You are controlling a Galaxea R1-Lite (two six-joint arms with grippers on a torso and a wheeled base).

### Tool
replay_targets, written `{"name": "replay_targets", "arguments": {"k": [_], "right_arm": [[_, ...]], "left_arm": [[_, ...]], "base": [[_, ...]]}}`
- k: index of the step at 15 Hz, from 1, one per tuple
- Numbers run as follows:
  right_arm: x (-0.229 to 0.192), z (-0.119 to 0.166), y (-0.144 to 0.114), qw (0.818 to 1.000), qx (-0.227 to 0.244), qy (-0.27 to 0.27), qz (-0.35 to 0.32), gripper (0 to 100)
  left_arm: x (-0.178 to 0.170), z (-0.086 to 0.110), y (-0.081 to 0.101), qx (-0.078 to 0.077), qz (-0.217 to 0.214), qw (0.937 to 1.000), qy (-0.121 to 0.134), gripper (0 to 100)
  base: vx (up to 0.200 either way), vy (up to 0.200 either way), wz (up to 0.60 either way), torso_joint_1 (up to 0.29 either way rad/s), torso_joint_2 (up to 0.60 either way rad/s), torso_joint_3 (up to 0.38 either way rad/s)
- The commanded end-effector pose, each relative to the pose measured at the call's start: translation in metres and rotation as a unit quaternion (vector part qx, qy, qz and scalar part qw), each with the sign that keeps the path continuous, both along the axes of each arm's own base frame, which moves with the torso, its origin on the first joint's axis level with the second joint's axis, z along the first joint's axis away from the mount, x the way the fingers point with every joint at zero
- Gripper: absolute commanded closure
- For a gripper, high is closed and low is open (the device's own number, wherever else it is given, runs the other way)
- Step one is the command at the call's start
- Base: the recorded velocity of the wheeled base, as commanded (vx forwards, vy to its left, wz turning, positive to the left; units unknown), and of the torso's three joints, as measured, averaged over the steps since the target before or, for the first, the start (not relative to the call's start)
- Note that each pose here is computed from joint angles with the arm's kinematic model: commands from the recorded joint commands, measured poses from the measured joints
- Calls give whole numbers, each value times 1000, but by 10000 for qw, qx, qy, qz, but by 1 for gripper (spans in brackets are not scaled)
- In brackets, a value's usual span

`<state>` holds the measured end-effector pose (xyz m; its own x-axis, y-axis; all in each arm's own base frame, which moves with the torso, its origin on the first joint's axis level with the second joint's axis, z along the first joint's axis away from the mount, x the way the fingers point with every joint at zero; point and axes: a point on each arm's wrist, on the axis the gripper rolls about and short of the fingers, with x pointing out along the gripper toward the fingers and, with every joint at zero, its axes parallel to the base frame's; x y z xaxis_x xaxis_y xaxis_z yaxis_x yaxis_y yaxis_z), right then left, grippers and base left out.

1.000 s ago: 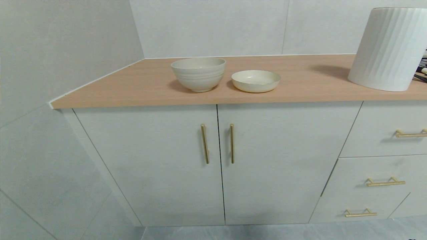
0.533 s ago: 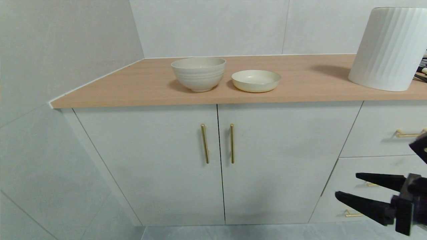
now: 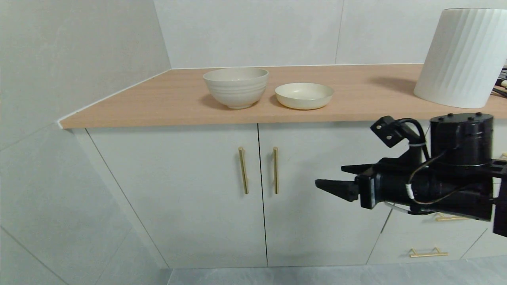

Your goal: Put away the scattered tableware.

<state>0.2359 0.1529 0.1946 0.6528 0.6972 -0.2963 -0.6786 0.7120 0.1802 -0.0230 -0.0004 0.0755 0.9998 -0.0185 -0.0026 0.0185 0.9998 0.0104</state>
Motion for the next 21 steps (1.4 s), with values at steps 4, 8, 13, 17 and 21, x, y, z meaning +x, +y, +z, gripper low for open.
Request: {"name": "replay_targets", "arguments": {"k": [4,8,13,17,21], "right_arm": [[26,-31,61,9987,3,512,23,0],[45,-38,84,9949,808,593,-138,0],[58,-57,97,9945,915,488,-119,0],[68,-66,104,9941,1009,385,-129,0],[75,-67,110,9909,1252,465,-159,0]], "left_arm": [[0,0,0,2,1,10000,3,0],[0,0,0,-6,8,10000,3,0],[0,0,0,-14,1,10000,3,0],[0,0,0,-6,1,10000,3,0],[0,0,0,-14,1,10000,3,0]], "base": [[0,0,0,0,0,0],[0,0,0,0,0,0],[0,0,0,0,0,0],[0,0,0,0,0,0],[0,0,0,0,0,0]]}}
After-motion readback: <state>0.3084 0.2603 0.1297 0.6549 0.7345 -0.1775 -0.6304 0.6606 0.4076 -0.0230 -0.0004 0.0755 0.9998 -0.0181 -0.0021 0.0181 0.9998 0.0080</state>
